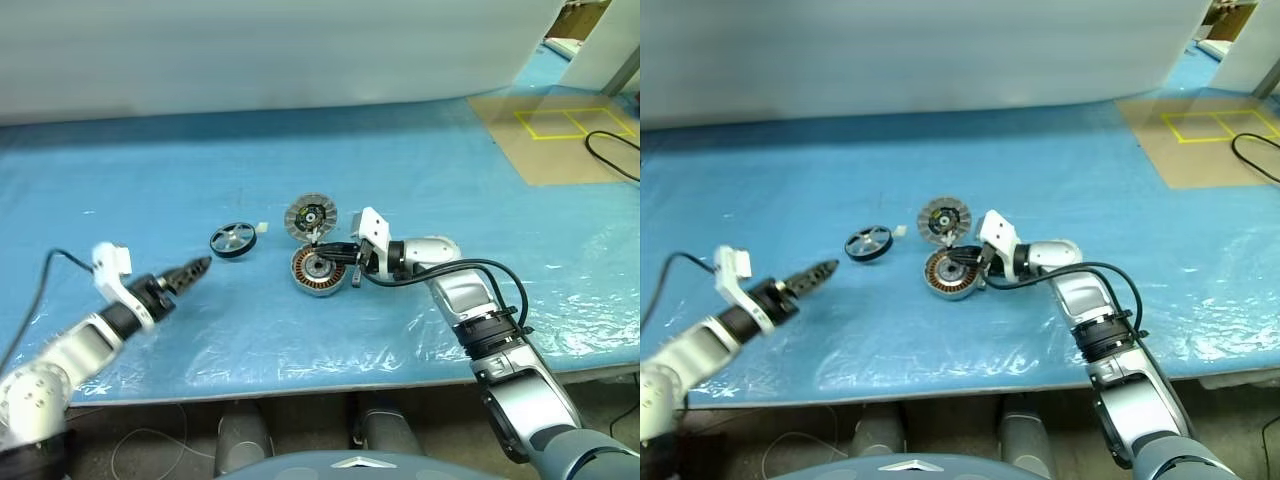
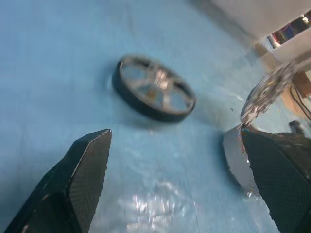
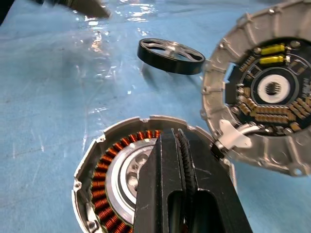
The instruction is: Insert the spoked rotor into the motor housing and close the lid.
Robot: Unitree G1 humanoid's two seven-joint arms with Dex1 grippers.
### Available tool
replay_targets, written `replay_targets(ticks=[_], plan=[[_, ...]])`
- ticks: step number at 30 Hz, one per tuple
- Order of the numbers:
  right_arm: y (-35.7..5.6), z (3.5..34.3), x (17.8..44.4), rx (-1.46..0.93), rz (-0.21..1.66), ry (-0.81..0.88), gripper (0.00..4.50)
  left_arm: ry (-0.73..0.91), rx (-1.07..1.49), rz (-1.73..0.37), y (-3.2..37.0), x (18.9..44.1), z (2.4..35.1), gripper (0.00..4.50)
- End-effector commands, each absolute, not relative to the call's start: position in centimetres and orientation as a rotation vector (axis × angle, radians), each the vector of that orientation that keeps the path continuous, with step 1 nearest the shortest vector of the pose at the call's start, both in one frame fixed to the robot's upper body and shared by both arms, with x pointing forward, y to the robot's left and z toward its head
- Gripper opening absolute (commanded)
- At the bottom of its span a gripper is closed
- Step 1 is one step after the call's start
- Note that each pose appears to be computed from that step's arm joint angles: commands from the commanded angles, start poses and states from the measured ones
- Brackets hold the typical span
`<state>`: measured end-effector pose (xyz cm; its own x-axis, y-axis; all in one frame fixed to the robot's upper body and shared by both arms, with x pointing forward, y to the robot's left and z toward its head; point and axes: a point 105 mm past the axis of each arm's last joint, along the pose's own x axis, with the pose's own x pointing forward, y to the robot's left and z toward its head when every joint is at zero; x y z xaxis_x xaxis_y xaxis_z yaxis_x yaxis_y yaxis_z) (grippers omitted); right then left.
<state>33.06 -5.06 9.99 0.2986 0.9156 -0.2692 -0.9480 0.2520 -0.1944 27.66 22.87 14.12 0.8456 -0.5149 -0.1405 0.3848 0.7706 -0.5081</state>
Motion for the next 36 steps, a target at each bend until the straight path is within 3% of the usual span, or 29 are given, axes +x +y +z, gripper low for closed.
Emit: replay_targets(ticks=[1,5,13,29,36], plan=[[-4.7,10.7,33.2,-0.367,1.277,0.07,0.02,0.218,-0.295,-0.66,22.0,28.9,18.8,4.5],[-4.5,10.7,33.0,-0.362,1.273,0.069,0.02,0.229,-0.147,-0.827,20.8,30.8,21.4,4.5],[-4.0,10.5,32.4,-0.344,1.252,0.057,0.02,0.389,0.043,-1.005,21.2,33.5,20.7,4.5],[-0.5,11.7,32.1,-0.309,1.301,-0.021,0.02,0.648,0.286,-1.118,25.1,35.1,17.7,4.5],[0.6,11.3,31.3,-0.255,1.3,-0.03,0.02,0.593,0.413,-1.123,25.1,36.6,18.4,4.5]])
